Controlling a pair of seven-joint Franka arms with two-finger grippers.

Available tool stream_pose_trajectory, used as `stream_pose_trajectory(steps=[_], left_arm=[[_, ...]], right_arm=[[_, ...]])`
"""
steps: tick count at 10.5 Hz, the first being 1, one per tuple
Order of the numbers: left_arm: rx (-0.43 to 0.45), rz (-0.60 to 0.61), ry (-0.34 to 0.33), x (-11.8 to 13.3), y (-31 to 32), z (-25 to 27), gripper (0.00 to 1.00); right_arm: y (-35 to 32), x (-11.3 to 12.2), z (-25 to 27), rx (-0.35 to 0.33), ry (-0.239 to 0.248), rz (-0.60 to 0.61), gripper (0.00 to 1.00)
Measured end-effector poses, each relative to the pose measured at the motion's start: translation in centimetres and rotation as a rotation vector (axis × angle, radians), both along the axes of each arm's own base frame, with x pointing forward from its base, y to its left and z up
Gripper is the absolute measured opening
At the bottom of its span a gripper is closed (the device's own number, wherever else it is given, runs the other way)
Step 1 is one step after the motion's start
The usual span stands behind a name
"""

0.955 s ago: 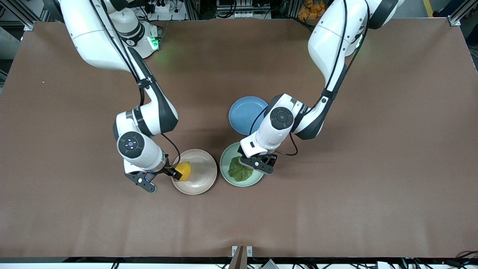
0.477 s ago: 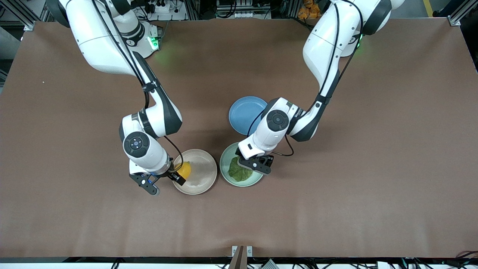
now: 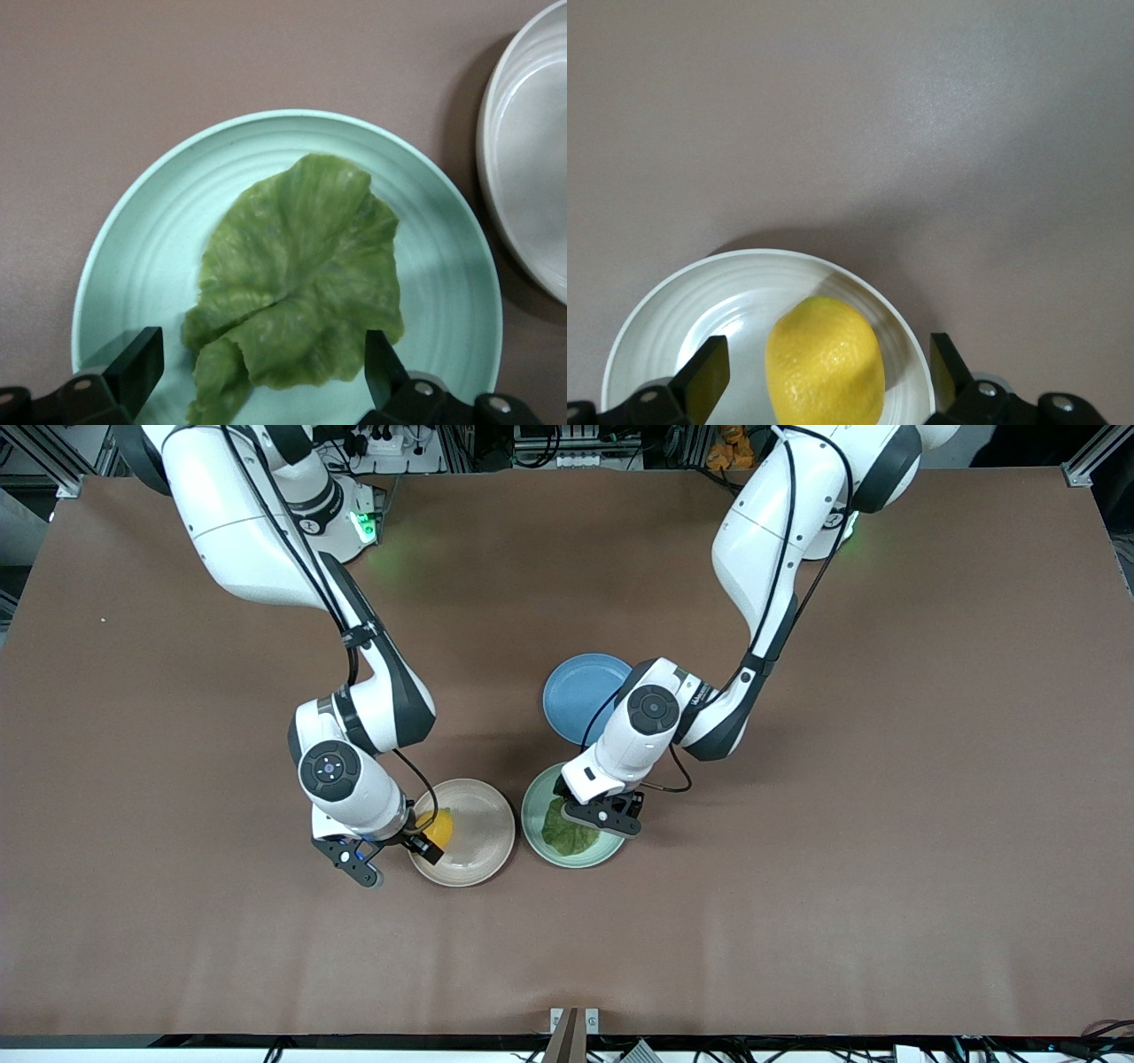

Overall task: Pick lemon and lettuce from plates
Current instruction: 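Lower the right gripper onto the lemon while the left gripper pinches the lettuce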

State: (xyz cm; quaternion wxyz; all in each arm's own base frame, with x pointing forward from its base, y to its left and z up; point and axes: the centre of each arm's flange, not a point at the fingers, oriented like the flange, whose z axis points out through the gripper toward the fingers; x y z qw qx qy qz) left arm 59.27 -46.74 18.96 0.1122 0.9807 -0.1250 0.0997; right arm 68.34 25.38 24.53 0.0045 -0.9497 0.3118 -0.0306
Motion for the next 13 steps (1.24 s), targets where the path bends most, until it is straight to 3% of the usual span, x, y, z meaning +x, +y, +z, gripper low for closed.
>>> stream_pose_trajectory(steps=[5, 7, 8, 9, 11, 12, 13], left_arm=[[-0.012, 0.022, -0.006, -0.5, -0.8, -0.2, 0.89], [-0.010, 0.026, -0.005, -0.5, -0.8, -0.3, 0.73], [-0.010, 0.028, -0.004, -0.5, -0.8, -0.3, 0.72], [-0.010, 0.031, -0.004, -0.5, -0.8, -0.3, 0.64], [-0.010, 0.032, -0.003, -0.5, -0.8, -0.4, 0.33], [-0.009, 0.033, -0.003, -0.5, -0.7, -0.4, 0.32], [-0.008, 0.034, -0.004, -0.4, -0.6, -0.4, 0.22]], right_arm=[[0.6, -0.4, -2.1, -0.001, 0.014, 0.004, 1.00], [1.5, -0.6, -2.3, 0.006, 0.004, 0.007, 1.00], [1.8, -0.7, -2.4, 0.006, 0.005, 0.009, 1.00], [2.0, -0.8, -2.5, 0.005, 0.007, 0.011, 0.95], [2.0, -0.9, -2.7, 0.004, 0.009, 0.013, 0.83], [2.1, -0.9, -2.7, 0.005, 0.006, 0.015, 0.67], [2.3, -0.9, -2.7, 0.006, 0.002, 0.017, 0.65]])
